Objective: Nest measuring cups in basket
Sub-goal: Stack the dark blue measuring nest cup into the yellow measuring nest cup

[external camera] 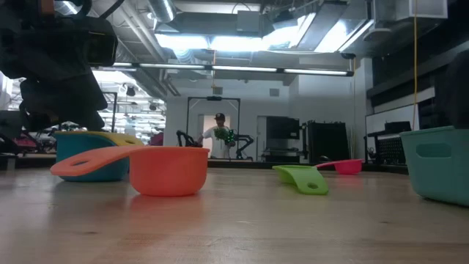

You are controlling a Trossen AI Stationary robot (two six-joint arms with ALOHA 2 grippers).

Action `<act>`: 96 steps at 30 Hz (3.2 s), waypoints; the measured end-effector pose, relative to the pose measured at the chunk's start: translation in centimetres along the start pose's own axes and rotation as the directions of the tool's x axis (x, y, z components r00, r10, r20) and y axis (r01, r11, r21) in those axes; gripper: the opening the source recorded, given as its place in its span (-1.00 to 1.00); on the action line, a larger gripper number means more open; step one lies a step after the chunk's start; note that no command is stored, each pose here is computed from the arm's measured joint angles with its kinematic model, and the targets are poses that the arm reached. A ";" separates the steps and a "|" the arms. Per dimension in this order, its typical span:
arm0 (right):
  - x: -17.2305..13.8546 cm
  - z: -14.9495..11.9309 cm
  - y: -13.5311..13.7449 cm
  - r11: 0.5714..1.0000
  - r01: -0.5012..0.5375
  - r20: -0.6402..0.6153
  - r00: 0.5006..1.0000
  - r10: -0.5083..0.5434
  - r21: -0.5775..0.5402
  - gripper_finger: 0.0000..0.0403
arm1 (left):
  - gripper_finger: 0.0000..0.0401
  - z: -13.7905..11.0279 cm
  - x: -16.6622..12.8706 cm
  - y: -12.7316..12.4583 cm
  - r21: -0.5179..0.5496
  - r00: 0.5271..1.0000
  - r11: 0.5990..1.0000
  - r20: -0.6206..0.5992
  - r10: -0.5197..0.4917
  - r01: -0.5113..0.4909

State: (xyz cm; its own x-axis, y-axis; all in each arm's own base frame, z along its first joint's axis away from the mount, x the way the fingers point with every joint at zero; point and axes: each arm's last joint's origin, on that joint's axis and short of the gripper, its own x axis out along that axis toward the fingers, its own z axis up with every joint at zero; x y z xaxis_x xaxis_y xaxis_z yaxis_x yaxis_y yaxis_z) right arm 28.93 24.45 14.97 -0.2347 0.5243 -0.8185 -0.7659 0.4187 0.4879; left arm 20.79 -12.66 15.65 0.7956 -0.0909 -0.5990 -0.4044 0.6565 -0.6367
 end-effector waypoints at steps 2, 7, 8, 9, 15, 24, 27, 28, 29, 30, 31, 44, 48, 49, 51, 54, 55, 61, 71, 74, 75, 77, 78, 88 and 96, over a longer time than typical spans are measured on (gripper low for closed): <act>-0.1 0.1 0.0 1.000 0.000 0.002 1.000 0.000 0.003 -0.78 | -0.45 0.0 0.0 0.0 0.000 1.000 1.000 0.000 0.000 0.000; -0.2 0.3 0.1 0.999 -0.002 0.011 1.000 0.001 0.047 -0.78 | -0.45 0.0 0.0 0.0 0.000 1.000 1.000 0.000 0.000 0.000; -0.2 0.3 0.1 0.999 -0.002 0.010 1.000 0.002 0.047 -0.78 | -0.45 0.0 0.0 0.0 0.000 1.000 1.000 0.000 0.000 0.000; -0.2 0.3 0.1 0.999 -0.002 0.011 1.000 0.001 0.047 -0.78 | -0.45 0.0 0.0 0.0 0.000 1.000 1.000 0.000 0.000 0.000; -0.2 0.3 0.1 0.998 -0.002 0.011 1.000 0.001 0.063 -0.64 | -0.45 0.0 0.0 0.0 0.000 1.000 1.000 0.000 0.000 0.000; -0.4 0.8 -0.4 0.917 -0.015 0.065 0.998 -0.012 0.399 -0.26 | -0.45 0.0 0.0 0.0 0.000 1.000 1.000 0.000 0.000 0.000; -0.5 0.9 -0.6 0.863 -0.030 0.086 0.996 -0.016 0.505 -0.25 | -0.45 0.2 0.1 0.1 -0.003 1.000 1.000 0.012 0.007 -0.007; -0.5 1.0 -0.6 0.855 -0.032 0.091 0.996 -0.018 0.517 -0.25 | -0.45 0.4 0.1 0.1 -0.002 1.000 1.000 0.021 0.012 -0.012; -0.5 1.1 -0.6 0.854 -0.037 0.101 0.995 -0.018 0.519 -0.25 | -0.45 0.5 0.1 0.1 0.004 0.999 1.000 0.031 0.012 -0.012; -0.4 1.2 -0.5 0.859 -0.042 0.109 0.994 -0.015 0.510 -0.25 | -0.45 0.5 0.2 0.0 0.012 0.999 1.000 0.043 0.001 -0.002; -0.4 1.3 -0.3 0.864 -0.051 0.116 0.993 -0.008 0.500 -0.25 | -0.45 0.6 0.1 -0.2 0.028 0.999 0.999 0.049 -0.019 0.017; 0.8 1.6 1.5 0.934 -0.078 0.090 0.995 0.049 0.350 -0.25 | -0.45 1.2 0.0 -1.4 0.129 0.985 0.984 0.110 -0.136 0.121; 0.8 1.6 1.5 0.926 -0.080 0.089 0.995 0.050 0.370 -0.25 | -0.45 1.1 0.0 -1.4 0.136 0.985 0.983 0.099 -0.138 0.124; 0.8 1.6 1.5 0.923 -0.080 0.090 0.995 0.050 0.376 -0.25 | -0.45 1.1 0.0 -1.4 0.135 0.985 0.983 0.099 -0.138 0.124; 0.8 1.6 1.5 0.915 -0.081 0.090 0.995 0.049 0.396 -0.25 | -0.45 1.1 0.0 -1.4 0.135 0.985 0.983 0.100 -0.138 0.124; 0.8 1.6 1.5 0.914 -0.081 0.090 0.995 0.049 0.397 -0.25 | -0.45 1.1 0.0 -1.4 0.135 0.985 0.983 0.099 -0.138 0.124; 0.8 1.6 1.5 0.914 -0.081 0.090 0.995 0.049 0.397 -0.25 | -0.45 1.1 0.0 -1.4 0.135 0.986 0.983 0.099 -0.138 0.124; 0.8 1.6 1.5 0.894 -0.086 0.090 0.995 0.051 0.441 -0.25 | -0.45 1.4 0.1 -1.3 0.156 0.985 0.982 0.113 -0.128 0.110; 0.8 1.1 1.9 0.867 -0.163 0.058 0.986 0.154 0.471 -0.25 | -0.45 2.1 0.4 -1.0 0.217 0.985 0.973 0.137 -0.109 0.078; 0.9 0.8 2.4 0.867 -0.115 0.016 0.992 0.123 0.485 -0.25 | -0.45 2.3 0.4 -0.9 0.214 0.984 0.974 0.140 -0.106 0.075; 0.9 0.7 2.6 0.868 -0.084 -0.005 0.995 0.099 0.489 -0.25 | -0.45 2.3 0.4 -0.9 0.213 0.984 0.974 0.140 -0.106 0.075; 0.7 0.5 3.4 0.874 -0.033 -0.033 0.998 0.056 0.485 -0.25 | -0.45 2.3 0.4 -0.9 0.213 0.984 0.974 0.140 -0.106 0.075; 0.6 0.5 3.7 0.875 -0.010 -0.046 0.998 0.037 0.485 -0.25 | -0.45 2.3 0.4 -0.9 0.213 0.984 0.974 0.140 -0.106 0.075; 0.1 0.6 4.3 0.803 0.099 -0.051 0.995 -0.085 0.588 -0.25 | -0.45 2.2 0.4 -0.9 0.211 0.985 0.975 0.139 -0.106 0.076; 0.1 0.8 4.3 0.826 0.092 -0.034 0.996 -0.088 0.556 -0.25 | -0.45 2.2 0.4 -0.9 0.211 0.984 0.974 0.139 -0.107 0.076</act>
State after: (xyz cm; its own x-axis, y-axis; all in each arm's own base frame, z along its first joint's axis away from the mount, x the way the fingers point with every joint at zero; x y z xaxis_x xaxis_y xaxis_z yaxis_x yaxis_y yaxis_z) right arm 26.08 26.93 17.19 -0.1865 0.4604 -0.8679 -0.3212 0.8063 0.4967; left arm 22.49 -11.61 17.09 0.8893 -0.0551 -0.4541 -0.2385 0.7912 -0.5632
